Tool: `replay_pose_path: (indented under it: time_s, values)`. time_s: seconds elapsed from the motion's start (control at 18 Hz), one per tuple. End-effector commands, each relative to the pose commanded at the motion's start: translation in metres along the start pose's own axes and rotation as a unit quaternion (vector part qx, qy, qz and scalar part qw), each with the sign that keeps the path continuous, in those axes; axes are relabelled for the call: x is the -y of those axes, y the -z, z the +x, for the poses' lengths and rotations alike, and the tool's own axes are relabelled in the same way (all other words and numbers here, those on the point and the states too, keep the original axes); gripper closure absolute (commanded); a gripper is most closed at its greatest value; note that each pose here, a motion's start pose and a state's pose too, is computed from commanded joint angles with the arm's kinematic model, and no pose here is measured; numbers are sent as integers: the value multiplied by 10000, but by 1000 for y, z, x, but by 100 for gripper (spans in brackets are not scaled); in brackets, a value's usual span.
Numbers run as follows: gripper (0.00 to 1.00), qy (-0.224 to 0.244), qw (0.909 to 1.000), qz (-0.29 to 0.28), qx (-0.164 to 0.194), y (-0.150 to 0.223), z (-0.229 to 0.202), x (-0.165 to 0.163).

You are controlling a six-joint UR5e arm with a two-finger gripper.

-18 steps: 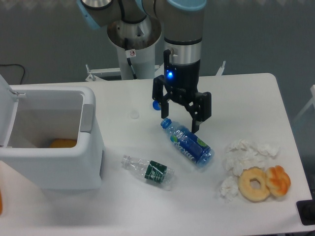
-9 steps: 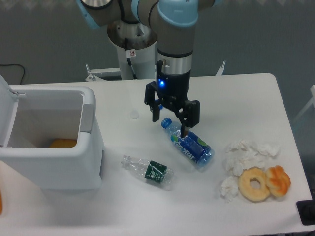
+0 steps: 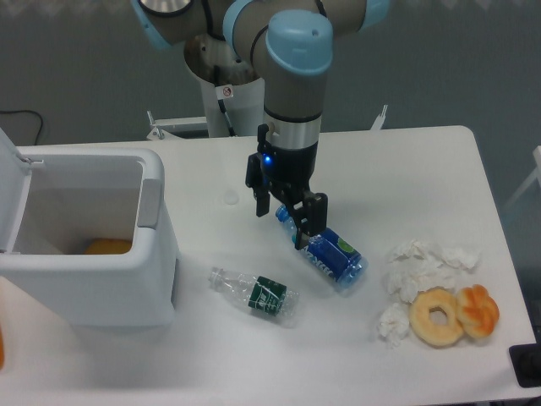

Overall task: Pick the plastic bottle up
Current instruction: 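Lower the open gripper toward the blue-labelled water bottle, then move the gripper over the clear green-labelled bottle and lower onto it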

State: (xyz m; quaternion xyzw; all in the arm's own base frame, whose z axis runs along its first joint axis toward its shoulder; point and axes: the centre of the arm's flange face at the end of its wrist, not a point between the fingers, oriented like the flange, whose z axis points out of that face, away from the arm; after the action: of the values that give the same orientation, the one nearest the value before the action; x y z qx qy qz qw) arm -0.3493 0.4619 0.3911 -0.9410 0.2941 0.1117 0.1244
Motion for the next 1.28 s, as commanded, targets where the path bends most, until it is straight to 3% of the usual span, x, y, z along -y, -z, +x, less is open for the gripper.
replay_pose_path:
  time_s: [0.22, 0.83, 1.28]
  values:
    - [0, -834, 9940, -666, -235, -24, 18, 14]
    - [0, -1091, 9906, -649, -514, -73, 7, 42]
    - [0, -1714, 9807, -473, -816, -115, -5, 35]
